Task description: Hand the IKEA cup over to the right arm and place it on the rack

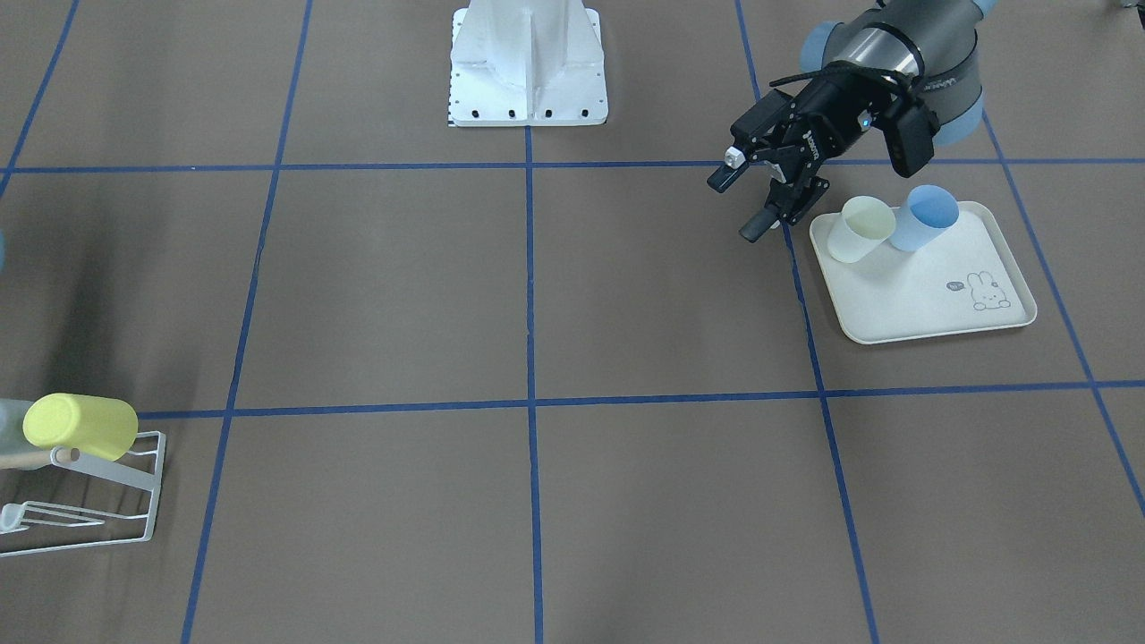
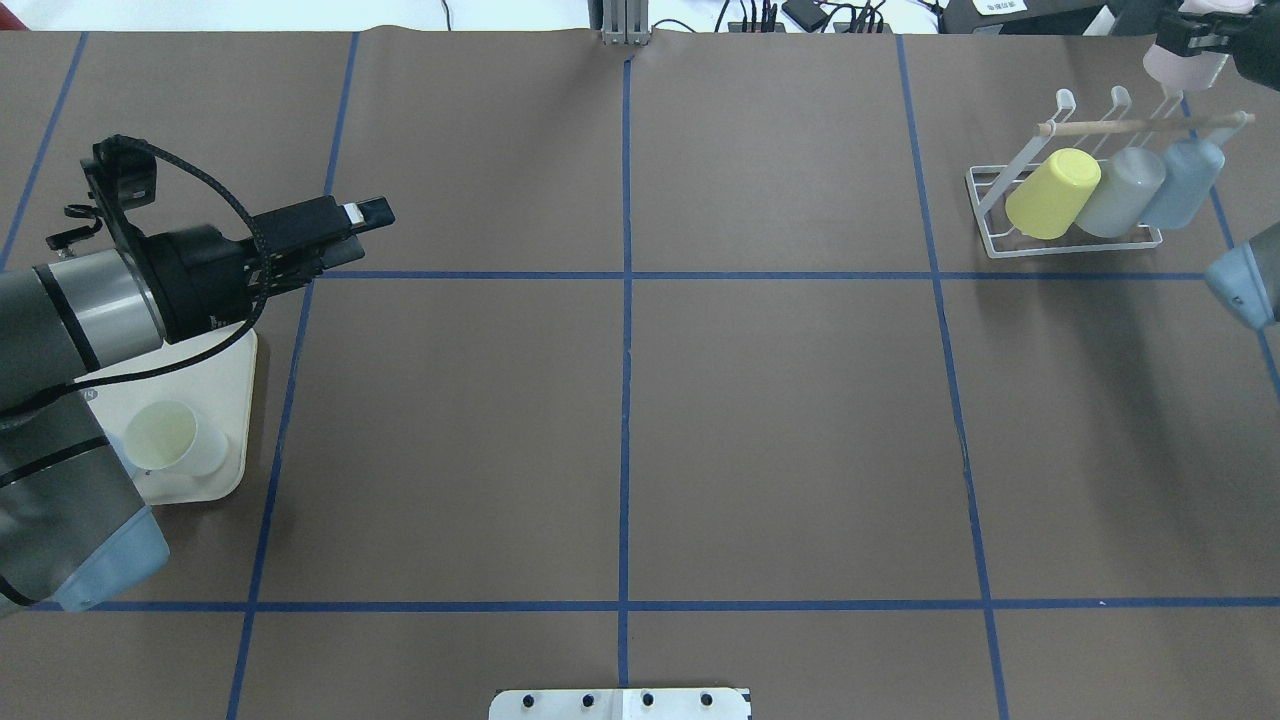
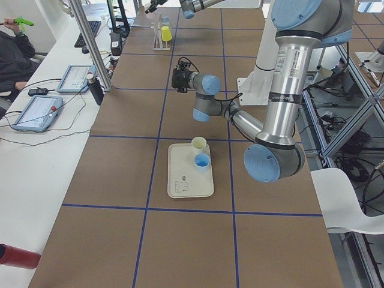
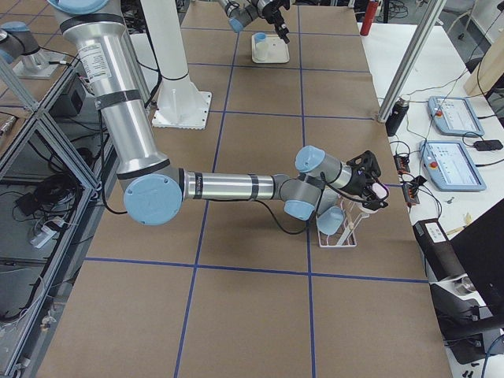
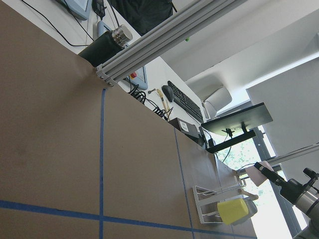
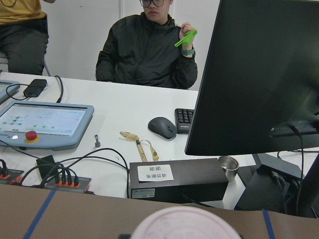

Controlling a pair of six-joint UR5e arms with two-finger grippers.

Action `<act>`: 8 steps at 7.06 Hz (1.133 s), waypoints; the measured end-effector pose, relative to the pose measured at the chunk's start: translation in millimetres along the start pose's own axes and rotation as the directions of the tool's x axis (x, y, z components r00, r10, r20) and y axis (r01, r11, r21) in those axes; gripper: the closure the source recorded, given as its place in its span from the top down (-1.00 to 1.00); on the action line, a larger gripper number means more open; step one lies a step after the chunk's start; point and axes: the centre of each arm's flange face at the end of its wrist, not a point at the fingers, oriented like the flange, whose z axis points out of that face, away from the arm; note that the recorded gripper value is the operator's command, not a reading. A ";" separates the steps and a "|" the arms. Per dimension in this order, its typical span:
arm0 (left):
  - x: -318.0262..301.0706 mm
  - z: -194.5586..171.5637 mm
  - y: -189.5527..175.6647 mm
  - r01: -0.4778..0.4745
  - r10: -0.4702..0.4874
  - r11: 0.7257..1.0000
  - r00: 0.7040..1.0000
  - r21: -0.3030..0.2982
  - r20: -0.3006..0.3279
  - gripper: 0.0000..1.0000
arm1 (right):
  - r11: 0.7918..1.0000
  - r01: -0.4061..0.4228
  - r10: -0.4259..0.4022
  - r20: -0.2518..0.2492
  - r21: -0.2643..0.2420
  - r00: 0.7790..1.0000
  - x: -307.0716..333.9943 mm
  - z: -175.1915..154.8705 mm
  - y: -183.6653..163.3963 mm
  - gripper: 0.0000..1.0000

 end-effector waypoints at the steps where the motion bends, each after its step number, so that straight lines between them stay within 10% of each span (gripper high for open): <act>1: -0.8 0.3 0.0 0.000 0.000 1.000 1.000 0.000 0.002 0.99 | 1.000 0.003 -0.003 -0.004 -0.008 1.000 3.4 1.6 3.1 -1.00; 4: -1.7 0.5 0.1 0.000 0.000 1.000 1.000 -0.001 0.003 0.99 | 1.000 0.003 -0.004 -0.019 -0.028 1.000 10.6 7.1 11.0 -1.00; 5: -2.0 0.4 0.2 0.000 0.000 1.000 1.000 -0.001 0.003 1.00 | 0.999 0.003 -0.004 -0.022 -0.032 1.000 12.0 8.6 12.9 -0.46; 6: -2.4 0.5 0.5 0.001 -0.001 1.000 1.000 -0.001 0.003 1.00 | 0.999 0.003 -0.004 -0.026 -0.036 1.000 13.4 9.8 14.5 0.99; 8: -2.9 0.6 0.7 0.002 -0.002 1.000 1.000 -0.002 0.004 1.00 | 0.999 0.003 -0.005 -0.028 -0.039 1.000 14.2 11.9 16.1 1.00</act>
